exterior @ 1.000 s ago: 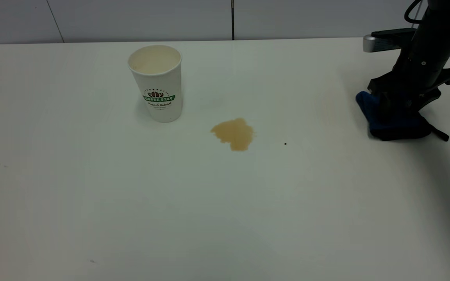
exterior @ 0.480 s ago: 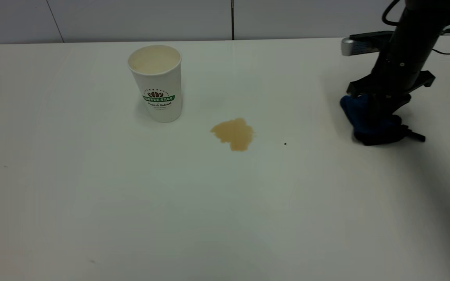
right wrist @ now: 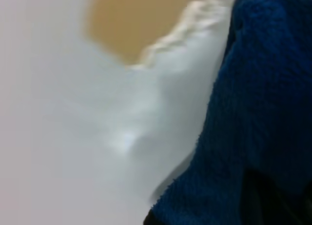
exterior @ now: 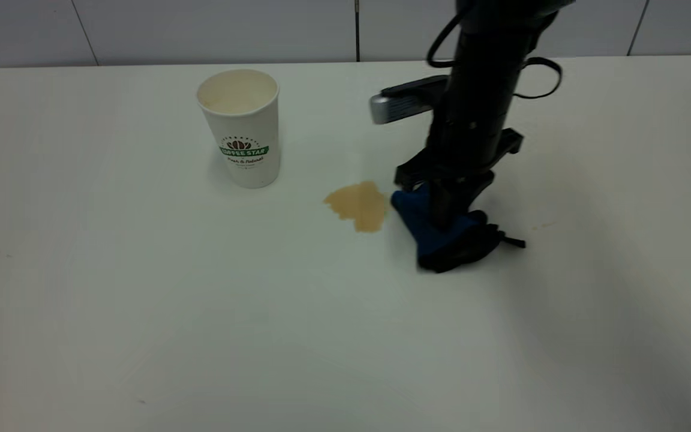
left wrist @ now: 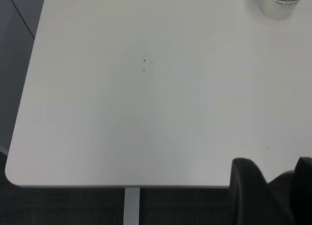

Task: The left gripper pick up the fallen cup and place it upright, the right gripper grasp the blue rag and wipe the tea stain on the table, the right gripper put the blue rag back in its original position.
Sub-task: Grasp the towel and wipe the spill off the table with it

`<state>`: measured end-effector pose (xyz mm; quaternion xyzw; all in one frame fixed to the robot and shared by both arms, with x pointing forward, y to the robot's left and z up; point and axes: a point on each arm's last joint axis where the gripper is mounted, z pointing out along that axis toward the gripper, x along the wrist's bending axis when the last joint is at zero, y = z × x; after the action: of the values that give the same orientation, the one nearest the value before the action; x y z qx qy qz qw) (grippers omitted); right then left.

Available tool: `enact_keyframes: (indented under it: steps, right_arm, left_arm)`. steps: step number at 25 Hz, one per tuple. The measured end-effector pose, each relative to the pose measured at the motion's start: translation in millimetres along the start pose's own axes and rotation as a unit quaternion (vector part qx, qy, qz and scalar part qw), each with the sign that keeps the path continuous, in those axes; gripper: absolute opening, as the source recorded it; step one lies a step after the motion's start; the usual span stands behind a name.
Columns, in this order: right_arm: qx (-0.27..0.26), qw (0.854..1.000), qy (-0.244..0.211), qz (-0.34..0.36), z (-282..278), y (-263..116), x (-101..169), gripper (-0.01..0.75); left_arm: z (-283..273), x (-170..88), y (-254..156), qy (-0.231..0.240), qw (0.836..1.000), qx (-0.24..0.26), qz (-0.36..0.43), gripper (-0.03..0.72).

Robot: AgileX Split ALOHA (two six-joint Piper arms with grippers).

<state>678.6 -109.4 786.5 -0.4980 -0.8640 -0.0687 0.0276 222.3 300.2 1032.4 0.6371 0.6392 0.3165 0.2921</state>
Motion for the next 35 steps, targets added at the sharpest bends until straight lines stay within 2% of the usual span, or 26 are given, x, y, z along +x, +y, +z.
enact_keyframes:
  steps: [3, 8, 11, 14, 17, 24, 30, 35]
  right_arm:
    - [-0.009, 0.999, 0.003, -0.040, 5, 5, 40, 0.058]
    - [-0.048, 0.996, 0.006, -0.079, 10, 12, 90, 0.063]
    - [-0.088, 0.994, 0.005, -0.073, 11, 19, 103, 0.066]
    - [-0.137, 0.989, 0.001, -0.054, 10, 27, 104, 0.069]
    - [-0.162, 0.986, -0.002, -0.029, 19, 31, 94, 0.072]
    - [-0.177, 0.984, -0.009, 0.033, 27, 34, 55, 0.088]
    - [-0.177, 0.975, -0.045, 0.126, 16, 31, -17, 0.126]
    - [-0.113, 0.966, -0.119, 0.198, 1, 14, -84, 0.221]
  left_arm:
    - [0, 0, 0, 0.000, 1.000, 0.000, 0.000, 0.241]
    - [0, 0, 0, 0.000, 1.000, 0.000, 0.000, 0.241]
    - [0, 0, 0, 0.000, 1.000, 0.000, 0.000, 0.241]
    - [0, 0, 0, 0.000, 1.000, 0.000, 0.000, 0.241]
    - [0, 0, 0, 0.000, 1.000, 0.000, 0.000, 0.241]
    - [0, 0, 0, 0.000, 1.000, 0.000, 0.000, 0.241]
    - [0, 0, 0, 0.000, 1.000, 0.000, 0.000, 0.241]
    - [0, 0, 0, 0.000, 1.000, 0.000, 0.000, 0.241]
